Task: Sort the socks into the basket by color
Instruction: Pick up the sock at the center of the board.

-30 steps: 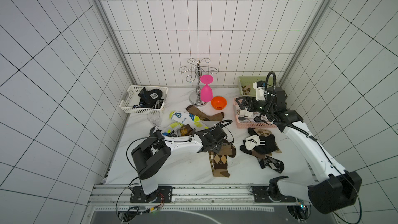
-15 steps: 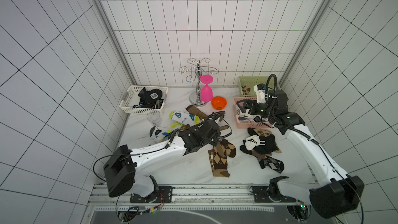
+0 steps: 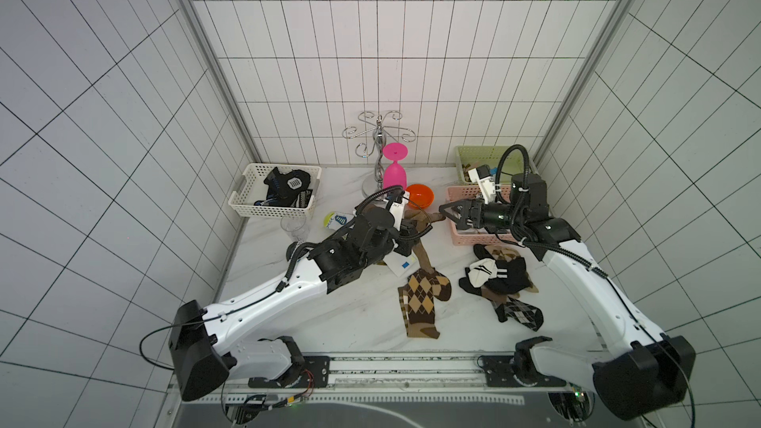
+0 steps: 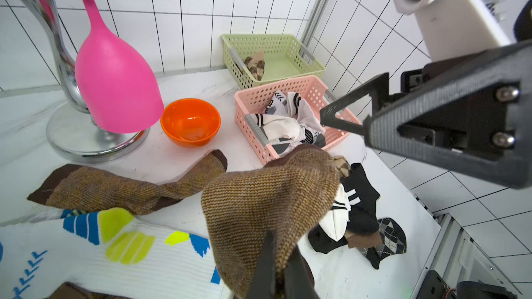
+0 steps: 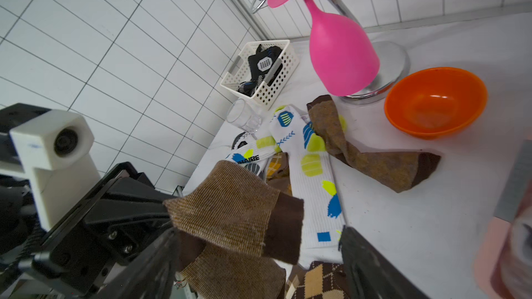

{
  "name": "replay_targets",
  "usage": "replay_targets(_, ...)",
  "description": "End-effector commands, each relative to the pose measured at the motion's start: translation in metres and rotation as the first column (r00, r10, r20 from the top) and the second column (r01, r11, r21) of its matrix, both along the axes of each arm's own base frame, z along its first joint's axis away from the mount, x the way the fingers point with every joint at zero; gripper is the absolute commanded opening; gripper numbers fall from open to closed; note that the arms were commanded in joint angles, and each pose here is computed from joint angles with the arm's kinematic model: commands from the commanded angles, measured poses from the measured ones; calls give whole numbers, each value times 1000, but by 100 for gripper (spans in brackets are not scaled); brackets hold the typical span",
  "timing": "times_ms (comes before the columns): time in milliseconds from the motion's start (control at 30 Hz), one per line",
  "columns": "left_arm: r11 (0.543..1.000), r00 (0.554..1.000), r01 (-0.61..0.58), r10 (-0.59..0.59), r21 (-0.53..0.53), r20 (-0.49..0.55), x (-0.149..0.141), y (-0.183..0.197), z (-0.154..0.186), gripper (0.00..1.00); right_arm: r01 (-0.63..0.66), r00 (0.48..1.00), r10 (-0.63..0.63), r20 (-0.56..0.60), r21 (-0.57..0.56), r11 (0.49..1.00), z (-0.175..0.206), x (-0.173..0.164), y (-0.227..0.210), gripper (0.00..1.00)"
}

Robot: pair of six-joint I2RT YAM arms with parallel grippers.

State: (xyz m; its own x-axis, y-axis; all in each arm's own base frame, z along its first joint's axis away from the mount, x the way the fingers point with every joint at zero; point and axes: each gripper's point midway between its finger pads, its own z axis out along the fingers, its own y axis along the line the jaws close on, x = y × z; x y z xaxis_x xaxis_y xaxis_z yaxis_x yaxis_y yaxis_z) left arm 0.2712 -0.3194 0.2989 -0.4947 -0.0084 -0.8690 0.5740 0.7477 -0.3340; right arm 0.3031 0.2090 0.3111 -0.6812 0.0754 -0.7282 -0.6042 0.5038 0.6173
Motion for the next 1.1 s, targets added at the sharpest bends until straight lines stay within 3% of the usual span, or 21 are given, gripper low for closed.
replay_targets(0,996,996,55,-51,-65,66,-3,-7,33,0,-160,987,159,19,90,983,8,-28,20,89)
replay_targets(200,988,991,101,-89,-117,98,-8,-13,50,0,-263,965,259,48,150,953,19,-46,42,89)
replay_targets(300,985,989,116,-102,-128,106,-10,-15,54,0,-286,958,280,56,152,946,20,-49,51,84)
replay_targets(367,982,986,135,-120,-134,113,-12,-17,56,0,-295,955,290,57,163,941,20,-50,54,74)
replay_targets(467,980,986,136,-121,-144,114,-13,-18,58,0,-295,955,289,58,174,939,22,-49,55,48)
replay_targets(567,979,986,139,-123,-147,114,-14,-17,58,0,-297,955,291,60,182,937,23,-50,56,37)
replay_targets(733,979,986,138,-122,-148,113,-15,-16,58,0,-287,958,281,59,182,941,22,-48,55,5)
replay_targets(867,981,987,134,-119,-143,109,-15,-15,55,16,-267,963,259,71,177,947,26,-44,54,0)
replay_targets(1000,985,990,118,-108,-122,91,-14,-12,45,53,-229,973,221,67,164,960,27,-34,52,0)
replay_targets(1067,988,992,104,-96,-113,79,-13,-9,41,62,-188,982,181,60,157,970,29,-24,45,0)
